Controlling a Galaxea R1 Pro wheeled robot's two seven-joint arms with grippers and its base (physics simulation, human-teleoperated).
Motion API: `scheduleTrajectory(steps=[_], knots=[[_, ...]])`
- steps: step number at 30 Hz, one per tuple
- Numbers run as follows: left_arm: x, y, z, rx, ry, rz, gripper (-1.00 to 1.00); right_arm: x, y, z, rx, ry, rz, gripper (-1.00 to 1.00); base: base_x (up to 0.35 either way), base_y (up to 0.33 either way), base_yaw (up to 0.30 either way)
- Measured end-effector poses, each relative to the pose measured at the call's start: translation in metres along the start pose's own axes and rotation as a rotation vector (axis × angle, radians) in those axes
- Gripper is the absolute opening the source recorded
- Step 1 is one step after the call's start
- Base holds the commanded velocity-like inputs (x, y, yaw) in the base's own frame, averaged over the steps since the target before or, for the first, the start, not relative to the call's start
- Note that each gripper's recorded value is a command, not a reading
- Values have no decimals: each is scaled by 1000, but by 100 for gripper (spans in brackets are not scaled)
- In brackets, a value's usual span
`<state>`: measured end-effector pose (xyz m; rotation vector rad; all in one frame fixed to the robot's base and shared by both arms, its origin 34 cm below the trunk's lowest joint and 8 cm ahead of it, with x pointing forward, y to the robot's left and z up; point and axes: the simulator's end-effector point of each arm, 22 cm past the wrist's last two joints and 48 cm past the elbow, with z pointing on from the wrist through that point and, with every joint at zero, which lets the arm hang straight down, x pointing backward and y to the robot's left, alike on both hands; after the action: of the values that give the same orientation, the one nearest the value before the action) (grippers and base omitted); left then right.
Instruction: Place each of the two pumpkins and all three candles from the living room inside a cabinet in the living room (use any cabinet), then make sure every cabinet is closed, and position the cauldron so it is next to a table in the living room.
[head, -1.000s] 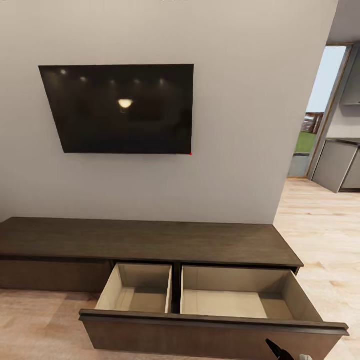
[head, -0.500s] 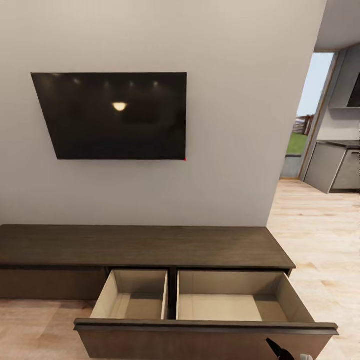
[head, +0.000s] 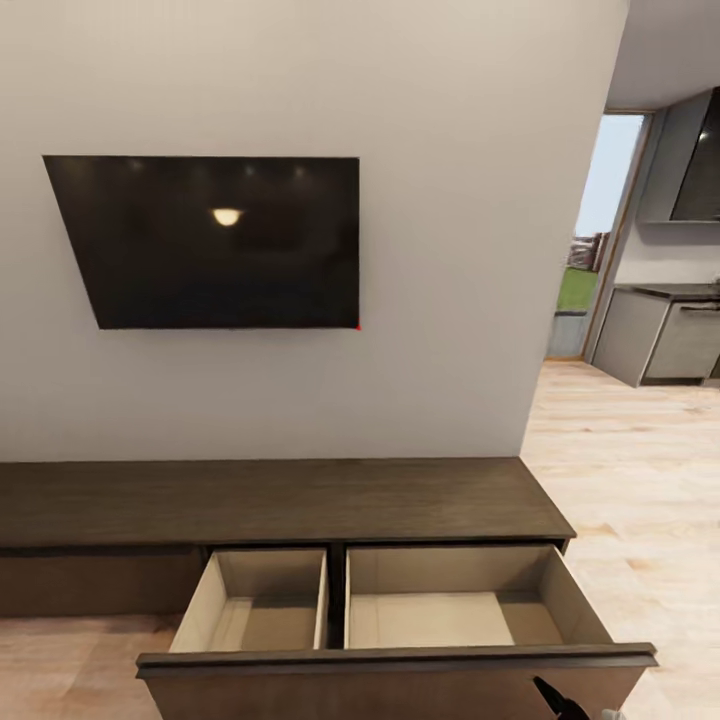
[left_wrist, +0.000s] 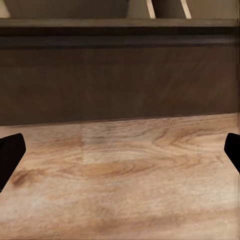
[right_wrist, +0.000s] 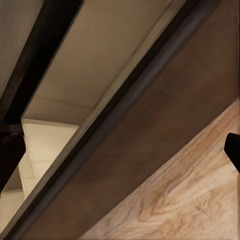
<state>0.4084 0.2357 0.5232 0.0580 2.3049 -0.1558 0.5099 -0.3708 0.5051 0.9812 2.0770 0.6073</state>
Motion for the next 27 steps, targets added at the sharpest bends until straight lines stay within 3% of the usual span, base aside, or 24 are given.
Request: scheduleTrajectory(steps=[9, 19, 27], knots=[[-3, -1, -1, 4, -10, 5, 100, -4, 3, -1, -6, -12, 4, 100, -13, 34, -193], [-7, -1, -1, 4, -20, 7, 100, -7, 6, -1, -13, -18, 3, 100, 179, 169, -142], [-1, -2, -1, 5, -11, 6, 100, -9, 8, -1, -18, -22, 4, 100, 62, 38, -191]])
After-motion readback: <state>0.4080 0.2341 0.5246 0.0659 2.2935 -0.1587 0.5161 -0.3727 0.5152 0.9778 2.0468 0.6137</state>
